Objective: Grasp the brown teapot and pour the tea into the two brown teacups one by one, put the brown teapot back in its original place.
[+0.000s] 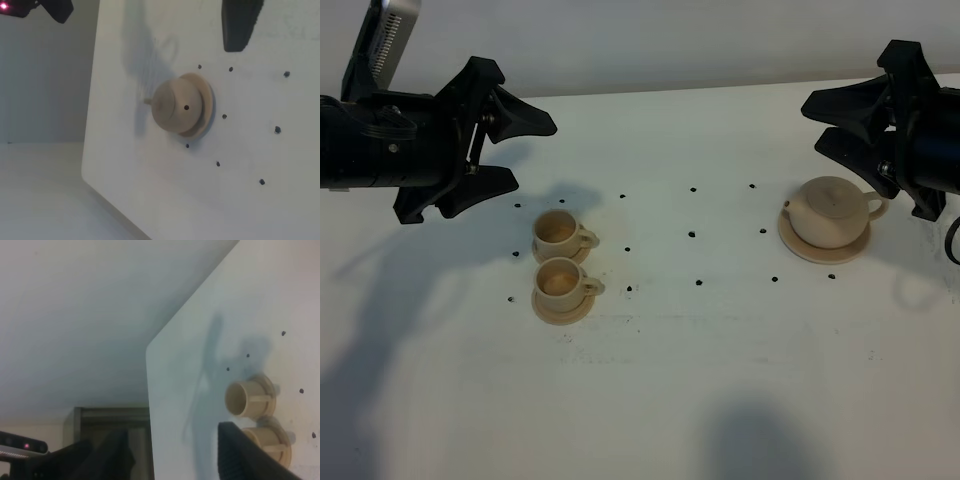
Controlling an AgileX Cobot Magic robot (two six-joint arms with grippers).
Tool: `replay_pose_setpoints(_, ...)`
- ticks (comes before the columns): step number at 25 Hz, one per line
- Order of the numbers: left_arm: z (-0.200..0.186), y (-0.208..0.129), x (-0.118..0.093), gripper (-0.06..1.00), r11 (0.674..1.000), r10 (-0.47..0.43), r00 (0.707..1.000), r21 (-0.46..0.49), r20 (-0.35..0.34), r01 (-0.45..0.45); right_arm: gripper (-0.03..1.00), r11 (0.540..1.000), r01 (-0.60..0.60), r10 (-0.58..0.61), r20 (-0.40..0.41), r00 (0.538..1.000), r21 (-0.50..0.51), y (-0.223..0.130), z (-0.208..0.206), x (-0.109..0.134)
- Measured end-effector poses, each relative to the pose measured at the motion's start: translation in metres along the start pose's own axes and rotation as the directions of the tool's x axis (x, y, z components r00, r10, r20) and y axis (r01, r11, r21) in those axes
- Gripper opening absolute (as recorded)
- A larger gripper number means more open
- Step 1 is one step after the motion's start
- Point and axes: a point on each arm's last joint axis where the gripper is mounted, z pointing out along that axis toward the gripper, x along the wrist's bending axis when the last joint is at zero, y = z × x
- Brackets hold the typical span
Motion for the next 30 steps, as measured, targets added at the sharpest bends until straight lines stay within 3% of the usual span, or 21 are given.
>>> replay_pose_setpoints(16,0.0000,0.0000,0.0000,0.64,1.000,0.000,1.000,0.000,0.000,0.000,0.43,1.000,0.004,-0.004,0.000,1.000,0.000,0.0000,0.0000,0.0000)
replay_pose_setpoints(30,-0.0001,-0.0040,-0.0002,0.64,0.997,0.067,0.998,0.043,0.005,-0.068,0.43,0.989,0.146,-0.146,0.000,0.989,0.001,-0.0001,0.0000,0.0000)
